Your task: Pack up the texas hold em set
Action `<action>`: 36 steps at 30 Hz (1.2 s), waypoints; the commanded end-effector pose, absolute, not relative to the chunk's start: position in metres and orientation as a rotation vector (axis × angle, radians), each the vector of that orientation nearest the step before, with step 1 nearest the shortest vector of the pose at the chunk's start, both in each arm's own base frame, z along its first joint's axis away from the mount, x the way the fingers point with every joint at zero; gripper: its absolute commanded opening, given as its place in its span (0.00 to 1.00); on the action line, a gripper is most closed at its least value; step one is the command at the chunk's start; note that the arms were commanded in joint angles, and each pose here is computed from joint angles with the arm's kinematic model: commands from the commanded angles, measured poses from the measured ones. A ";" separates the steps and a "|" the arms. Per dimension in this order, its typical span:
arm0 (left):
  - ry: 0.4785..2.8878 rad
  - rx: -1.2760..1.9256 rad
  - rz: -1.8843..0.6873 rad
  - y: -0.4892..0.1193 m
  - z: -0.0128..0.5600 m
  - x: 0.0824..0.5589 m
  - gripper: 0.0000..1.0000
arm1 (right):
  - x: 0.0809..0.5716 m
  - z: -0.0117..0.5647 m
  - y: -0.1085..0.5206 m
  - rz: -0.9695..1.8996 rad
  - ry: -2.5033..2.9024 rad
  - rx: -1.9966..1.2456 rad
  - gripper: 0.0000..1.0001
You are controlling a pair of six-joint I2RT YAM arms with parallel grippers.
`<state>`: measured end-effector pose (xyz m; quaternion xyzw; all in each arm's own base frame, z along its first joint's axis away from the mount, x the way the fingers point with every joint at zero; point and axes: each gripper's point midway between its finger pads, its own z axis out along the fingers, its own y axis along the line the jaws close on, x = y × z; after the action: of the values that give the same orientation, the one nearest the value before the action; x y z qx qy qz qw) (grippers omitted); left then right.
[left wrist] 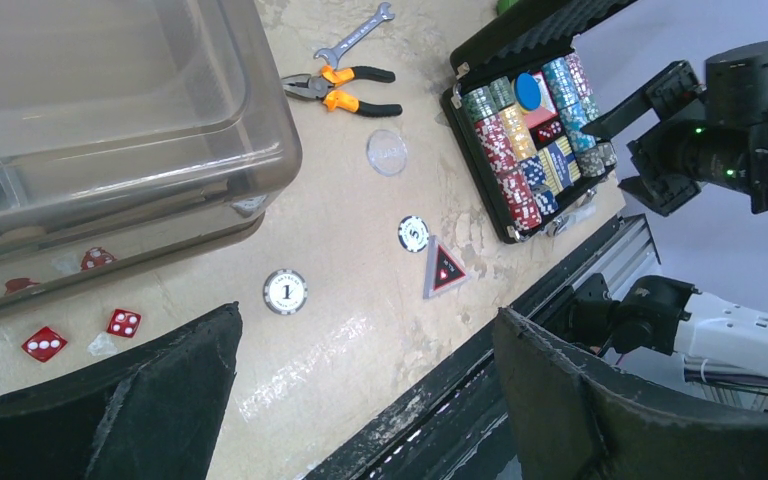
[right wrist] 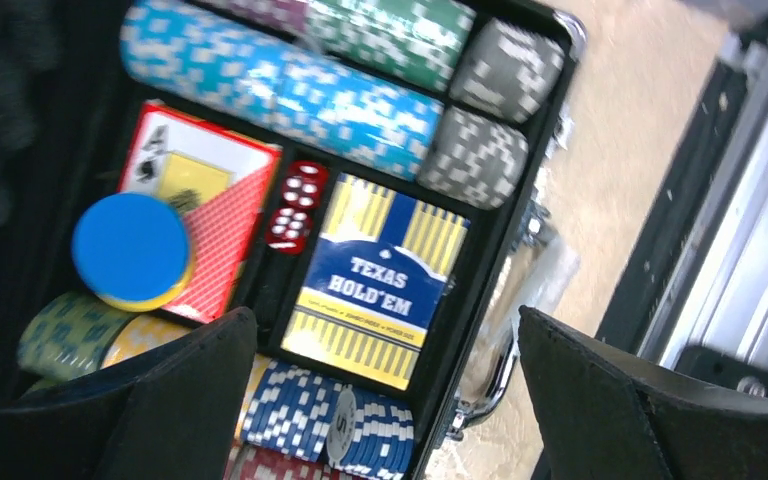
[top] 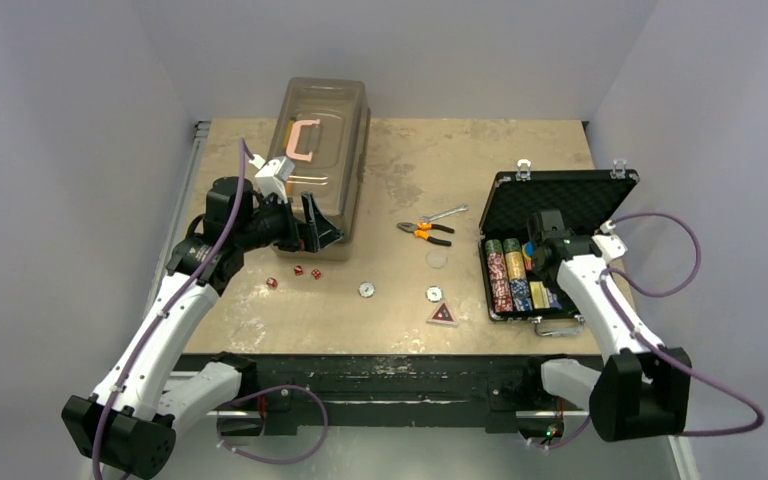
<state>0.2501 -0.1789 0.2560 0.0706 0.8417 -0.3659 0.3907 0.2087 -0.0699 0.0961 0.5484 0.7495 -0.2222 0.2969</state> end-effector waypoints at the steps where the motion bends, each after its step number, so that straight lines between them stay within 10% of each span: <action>1: 2.070 0.228 -0.942 -0.183 0.276 0.252 0.92 | 0.233 0.128 -0.074 -0.545 2.079 1.073 0.99; 11: 2.038 0.226 -0.933 -0.182 0.279 0.249 0.94 | 0.281 0.151 0.028 0.122 2.174 0.514 0.99; 36: 1.885 0.176 -0.746 -0.163 0.354 0.258 0.96 | 0.238 0.109 0.247 0.373 2.332 -0.310 0.99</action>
<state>0.2486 -0.1816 0.2964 0.0868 0.8239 -0.3480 0.4388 0.2257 0.1890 0.0844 -0.0652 0.9368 0.0915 0.3313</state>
